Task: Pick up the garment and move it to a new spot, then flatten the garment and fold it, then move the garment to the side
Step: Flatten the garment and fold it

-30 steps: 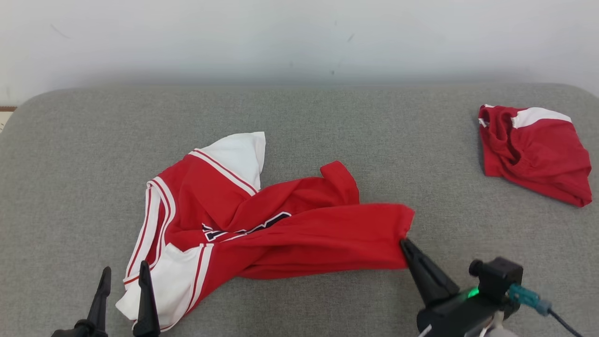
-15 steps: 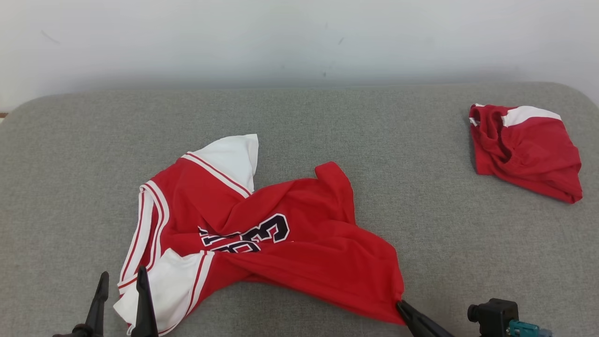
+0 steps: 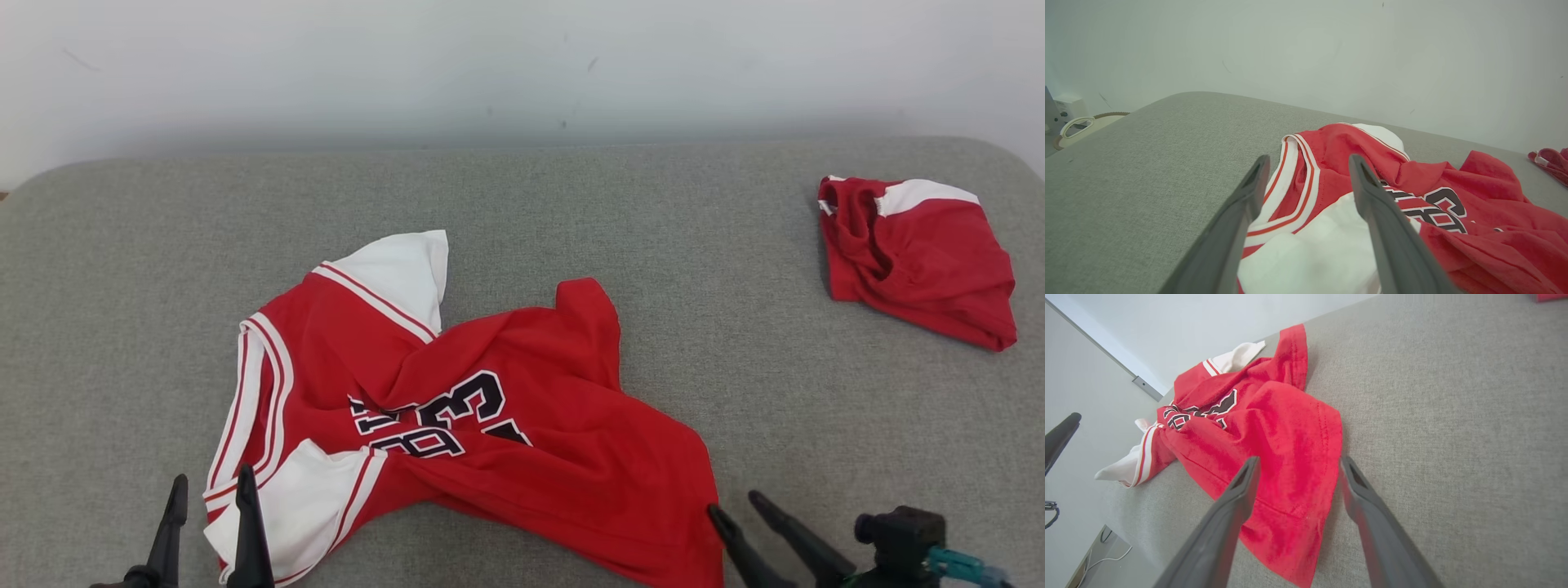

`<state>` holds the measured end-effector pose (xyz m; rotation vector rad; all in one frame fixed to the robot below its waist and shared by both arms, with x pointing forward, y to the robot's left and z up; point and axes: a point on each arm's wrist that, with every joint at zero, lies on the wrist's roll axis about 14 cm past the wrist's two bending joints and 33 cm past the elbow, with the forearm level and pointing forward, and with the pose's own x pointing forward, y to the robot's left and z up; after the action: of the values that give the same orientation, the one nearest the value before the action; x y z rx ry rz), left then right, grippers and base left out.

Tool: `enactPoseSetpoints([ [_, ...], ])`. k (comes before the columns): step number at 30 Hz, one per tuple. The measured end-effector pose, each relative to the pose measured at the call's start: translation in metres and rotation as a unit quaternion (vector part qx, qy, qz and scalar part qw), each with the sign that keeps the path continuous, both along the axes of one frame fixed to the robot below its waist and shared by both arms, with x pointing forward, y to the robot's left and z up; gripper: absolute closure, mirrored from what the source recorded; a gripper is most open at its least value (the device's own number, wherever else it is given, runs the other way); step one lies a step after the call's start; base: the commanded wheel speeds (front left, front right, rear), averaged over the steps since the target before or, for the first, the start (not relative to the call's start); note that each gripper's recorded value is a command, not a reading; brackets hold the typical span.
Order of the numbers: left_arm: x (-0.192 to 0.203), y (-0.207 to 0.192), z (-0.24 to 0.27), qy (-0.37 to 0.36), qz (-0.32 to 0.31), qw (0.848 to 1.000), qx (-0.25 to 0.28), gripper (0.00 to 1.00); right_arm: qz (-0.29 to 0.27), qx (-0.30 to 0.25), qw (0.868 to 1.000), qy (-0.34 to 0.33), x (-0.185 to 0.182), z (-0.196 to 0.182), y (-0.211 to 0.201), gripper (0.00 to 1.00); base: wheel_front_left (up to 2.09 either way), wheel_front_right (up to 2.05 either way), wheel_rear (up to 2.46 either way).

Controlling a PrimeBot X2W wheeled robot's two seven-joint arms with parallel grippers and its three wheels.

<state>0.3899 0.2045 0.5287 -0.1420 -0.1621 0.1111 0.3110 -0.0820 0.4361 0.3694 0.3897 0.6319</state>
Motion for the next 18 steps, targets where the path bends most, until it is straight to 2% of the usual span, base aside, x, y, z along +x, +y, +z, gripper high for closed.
enactPoseSetpoints([
  [3,-0.001,0.002,0.0,0.0,0.003,1.0,0.0,0.0,-0.011,0.001,1.0,-0.02,0.009,0.008,-0.008,0.0,0.0,0.0,0.0],
  [8,-0.003,0.005,0.0,0.0,0.007,1.0,0.001,0.0,-0.029,-0.033,0.997,-0.06,0.033,0.015,-0.024,0.0,0.0,0.0,0.0],
  [18,-0.009,0.011,0.001,0.0,0.016,1.0,0.001,0.0,-0.029,-0.084,0.989,-0.116,0.085,0.027,-0.011,0.0,0.0,0.0,0.0],
])
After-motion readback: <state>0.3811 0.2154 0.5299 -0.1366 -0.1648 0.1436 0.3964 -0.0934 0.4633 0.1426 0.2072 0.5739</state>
